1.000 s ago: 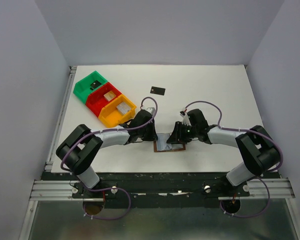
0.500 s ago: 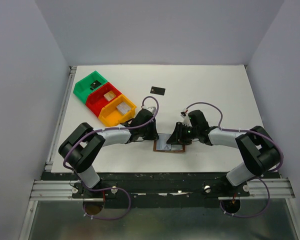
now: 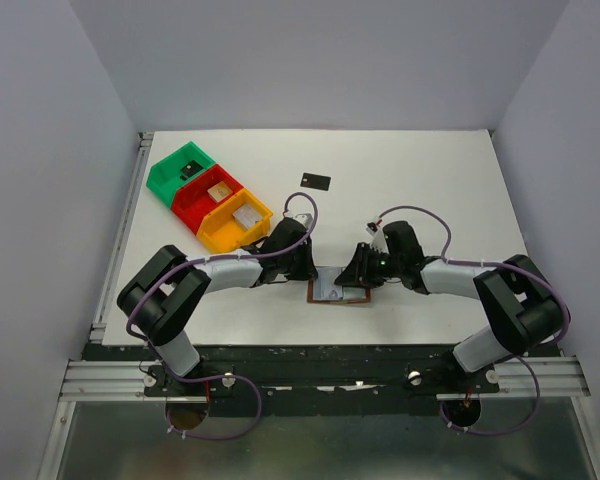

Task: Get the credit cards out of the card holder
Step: Remove the credit card from the card holder.

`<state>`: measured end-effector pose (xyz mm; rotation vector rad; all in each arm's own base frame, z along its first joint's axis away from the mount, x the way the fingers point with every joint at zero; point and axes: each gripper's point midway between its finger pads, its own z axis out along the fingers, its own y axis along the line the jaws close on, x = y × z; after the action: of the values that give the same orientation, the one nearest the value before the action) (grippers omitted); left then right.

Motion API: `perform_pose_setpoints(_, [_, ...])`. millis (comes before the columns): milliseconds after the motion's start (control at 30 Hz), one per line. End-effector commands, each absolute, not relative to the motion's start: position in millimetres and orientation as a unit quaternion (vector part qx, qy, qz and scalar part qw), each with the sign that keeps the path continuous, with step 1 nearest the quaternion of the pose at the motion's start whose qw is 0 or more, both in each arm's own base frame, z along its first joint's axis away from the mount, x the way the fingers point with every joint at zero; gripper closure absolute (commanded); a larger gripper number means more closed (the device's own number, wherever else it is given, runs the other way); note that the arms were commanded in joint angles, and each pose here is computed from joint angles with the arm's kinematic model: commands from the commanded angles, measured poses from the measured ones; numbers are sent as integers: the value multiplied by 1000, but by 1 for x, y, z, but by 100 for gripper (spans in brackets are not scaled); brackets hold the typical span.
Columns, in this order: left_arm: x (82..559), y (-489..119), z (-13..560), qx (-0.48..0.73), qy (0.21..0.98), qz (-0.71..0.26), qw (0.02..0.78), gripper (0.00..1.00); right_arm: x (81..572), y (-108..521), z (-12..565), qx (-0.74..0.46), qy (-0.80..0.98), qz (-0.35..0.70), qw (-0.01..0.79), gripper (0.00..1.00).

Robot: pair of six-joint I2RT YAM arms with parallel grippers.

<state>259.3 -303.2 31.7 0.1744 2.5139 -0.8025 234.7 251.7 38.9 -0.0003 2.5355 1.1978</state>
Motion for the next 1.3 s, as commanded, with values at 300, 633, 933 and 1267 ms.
perform_pose_setpoints(300, [247, -294, 8, 62, 935, -270, 219, 94, 236, 265, 53, -8, 858, 487, 166, 66])
perform_pose_setpoints(633, [243, -300, 8, 66, 932, -285, 215, 99, 237, 272, 47, -5, 854, 501, 143, 66])
perform_pose_setpoints(933, [240, -301, 7, 70, 932, -285, 214, 100, 240, 272, 42, 19, 854, 500, 144, 64])
perform_pose_setpoints(1267, [241, -293, 9, 58, 933, -276, 225, 100, 247, 261, 41, 56, 856, 486, 166, 63])
